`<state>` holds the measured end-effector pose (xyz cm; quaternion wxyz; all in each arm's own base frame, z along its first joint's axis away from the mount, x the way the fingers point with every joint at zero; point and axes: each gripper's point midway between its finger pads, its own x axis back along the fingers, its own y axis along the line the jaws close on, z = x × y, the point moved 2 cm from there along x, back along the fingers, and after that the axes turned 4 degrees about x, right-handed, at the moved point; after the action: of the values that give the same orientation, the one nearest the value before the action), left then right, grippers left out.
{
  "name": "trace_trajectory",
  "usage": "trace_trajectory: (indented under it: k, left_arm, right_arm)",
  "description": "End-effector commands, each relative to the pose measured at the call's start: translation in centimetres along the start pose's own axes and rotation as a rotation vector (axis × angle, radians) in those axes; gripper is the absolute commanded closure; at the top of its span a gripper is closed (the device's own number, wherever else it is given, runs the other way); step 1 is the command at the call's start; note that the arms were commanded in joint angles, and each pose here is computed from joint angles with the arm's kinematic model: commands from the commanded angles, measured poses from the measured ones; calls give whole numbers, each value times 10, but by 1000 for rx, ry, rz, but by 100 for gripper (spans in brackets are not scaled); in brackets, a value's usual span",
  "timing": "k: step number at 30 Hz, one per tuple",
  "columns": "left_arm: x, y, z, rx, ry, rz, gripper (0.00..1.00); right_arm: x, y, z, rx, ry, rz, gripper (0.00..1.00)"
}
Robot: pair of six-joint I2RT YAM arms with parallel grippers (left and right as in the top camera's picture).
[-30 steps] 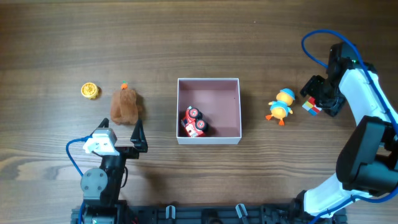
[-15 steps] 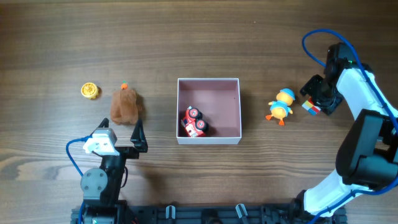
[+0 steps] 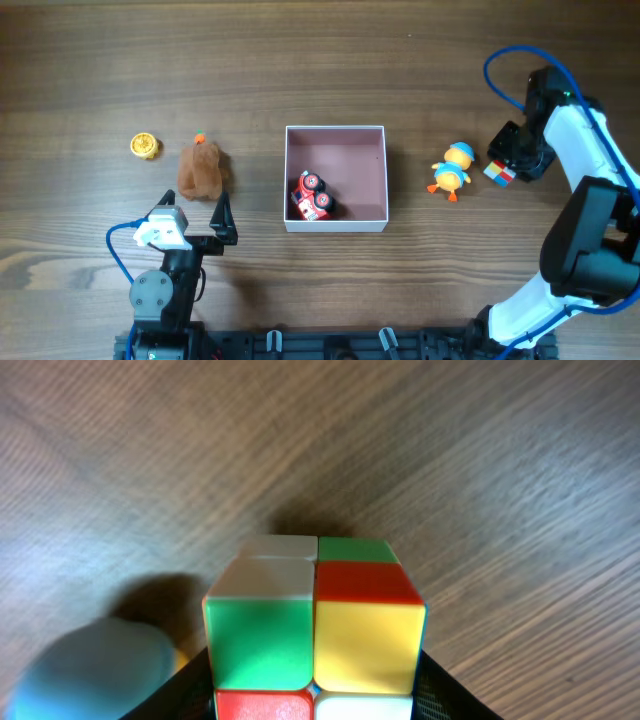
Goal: Pack container
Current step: 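Carry the cube into the box, release it, and withdraw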
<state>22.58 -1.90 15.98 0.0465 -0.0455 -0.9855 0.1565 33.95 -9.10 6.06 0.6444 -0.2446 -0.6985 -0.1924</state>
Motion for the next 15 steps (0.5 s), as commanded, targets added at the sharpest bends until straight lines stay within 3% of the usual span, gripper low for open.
trace_trajectory:
  k: [1,9,10,15]
  left_arm:
    - [0,0,3,-8,7,10,0]
    - [0,0,3,-8,7,10,0]
    - [0,0,3,-8,7,10,0]
    - [0,0,3,-8,7,10,0]
  right_arm:
    - [26,4,-21,26,-57,2,59]
    - [116,37,-22,163,-130,-43,59]
    - [146,66,-2,258,-166,-76,58]
    - [168,122,50,451,-161,-182,57]
